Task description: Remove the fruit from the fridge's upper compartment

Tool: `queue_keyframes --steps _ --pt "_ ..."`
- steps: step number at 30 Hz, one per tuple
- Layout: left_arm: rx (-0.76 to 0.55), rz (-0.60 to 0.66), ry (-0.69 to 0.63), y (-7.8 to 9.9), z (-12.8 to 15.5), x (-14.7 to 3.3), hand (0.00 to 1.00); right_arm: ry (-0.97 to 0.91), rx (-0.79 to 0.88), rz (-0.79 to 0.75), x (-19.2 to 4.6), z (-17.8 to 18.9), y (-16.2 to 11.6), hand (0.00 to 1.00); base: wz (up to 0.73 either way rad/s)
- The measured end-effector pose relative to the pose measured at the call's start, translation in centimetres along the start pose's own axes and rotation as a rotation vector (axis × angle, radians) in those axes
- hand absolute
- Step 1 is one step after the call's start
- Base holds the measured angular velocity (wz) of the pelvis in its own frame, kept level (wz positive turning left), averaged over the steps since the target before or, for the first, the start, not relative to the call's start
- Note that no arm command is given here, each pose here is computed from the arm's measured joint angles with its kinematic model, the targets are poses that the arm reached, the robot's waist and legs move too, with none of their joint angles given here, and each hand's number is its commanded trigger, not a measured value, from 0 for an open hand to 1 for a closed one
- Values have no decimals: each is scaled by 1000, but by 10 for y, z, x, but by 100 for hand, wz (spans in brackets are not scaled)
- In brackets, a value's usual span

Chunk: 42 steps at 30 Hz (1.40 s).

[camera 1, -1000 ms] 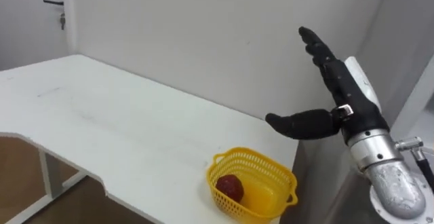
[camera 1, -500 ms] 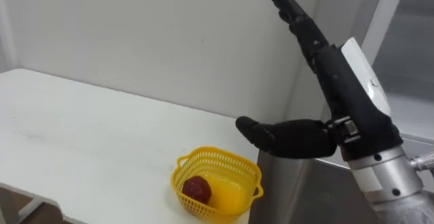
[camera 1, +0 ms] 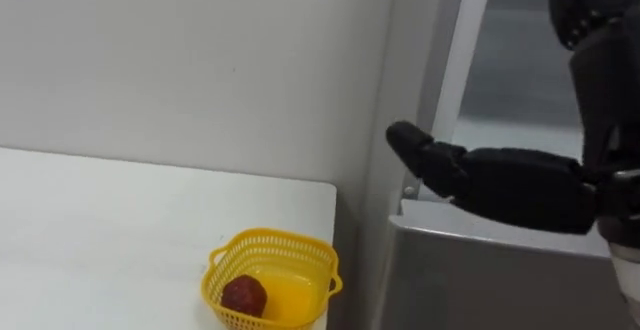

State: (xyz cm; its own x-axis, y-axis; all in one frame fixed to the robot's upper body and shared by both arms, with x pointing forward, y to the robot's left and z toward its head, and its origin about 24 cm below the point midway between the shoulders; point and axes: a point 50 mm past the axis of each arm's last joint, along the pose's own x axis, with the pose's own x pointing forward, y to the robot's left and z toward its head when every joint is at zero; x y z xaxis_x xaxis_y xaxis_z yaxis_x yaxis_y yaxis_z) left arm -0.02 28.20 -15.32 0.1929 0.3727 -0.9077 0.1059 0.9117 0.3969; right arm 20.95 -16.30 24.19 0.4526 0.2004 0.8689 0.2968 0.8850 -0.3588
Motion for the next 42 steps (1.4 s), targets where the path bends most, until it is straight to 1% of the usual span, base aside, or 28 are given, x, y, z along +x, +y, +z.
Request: queue_keyframes --steps 6,13,16,21,25,28,32,36,39,42 --pt "0 -2 2 -1 -1 0 0 -62 -91 -121 -1 5 -21 0 -17" --pt "-2 19 -20 0 1 0 0 -56 -164 -252 -6 2 -42 0 -6" --pt "-7 40 -17 0 0 0 0 -19 -177 -305 -8 -8 -50 0 -10" --pt "2 34 -21 -1 1 0 0 74 -181 -321 -14 -27 -53 0 -7" --pt "-10 34 -31 1 3 0 0 198 -211 -316 -24 -50 -55 0 -9" --pt "-29 43 -34 4 4 0 0 284 -199 -326 -33 -66 -57 0 -9" --pt "-28 48 -39 5 6 1 0 453 -184 -351 -50 -90 -61 0 0" --pt "-24 51 -41 7 8 1 0 510 -195 -350 -56 -99 -62 0 -1" --pt "-23 59 -49 10 11 2 0 615 -212 -335 -65 -119 -67 0 -3" --pt "-24 61 -58 12 15 2 0 667 -215 -325 -69 -128 -70 0 -2"
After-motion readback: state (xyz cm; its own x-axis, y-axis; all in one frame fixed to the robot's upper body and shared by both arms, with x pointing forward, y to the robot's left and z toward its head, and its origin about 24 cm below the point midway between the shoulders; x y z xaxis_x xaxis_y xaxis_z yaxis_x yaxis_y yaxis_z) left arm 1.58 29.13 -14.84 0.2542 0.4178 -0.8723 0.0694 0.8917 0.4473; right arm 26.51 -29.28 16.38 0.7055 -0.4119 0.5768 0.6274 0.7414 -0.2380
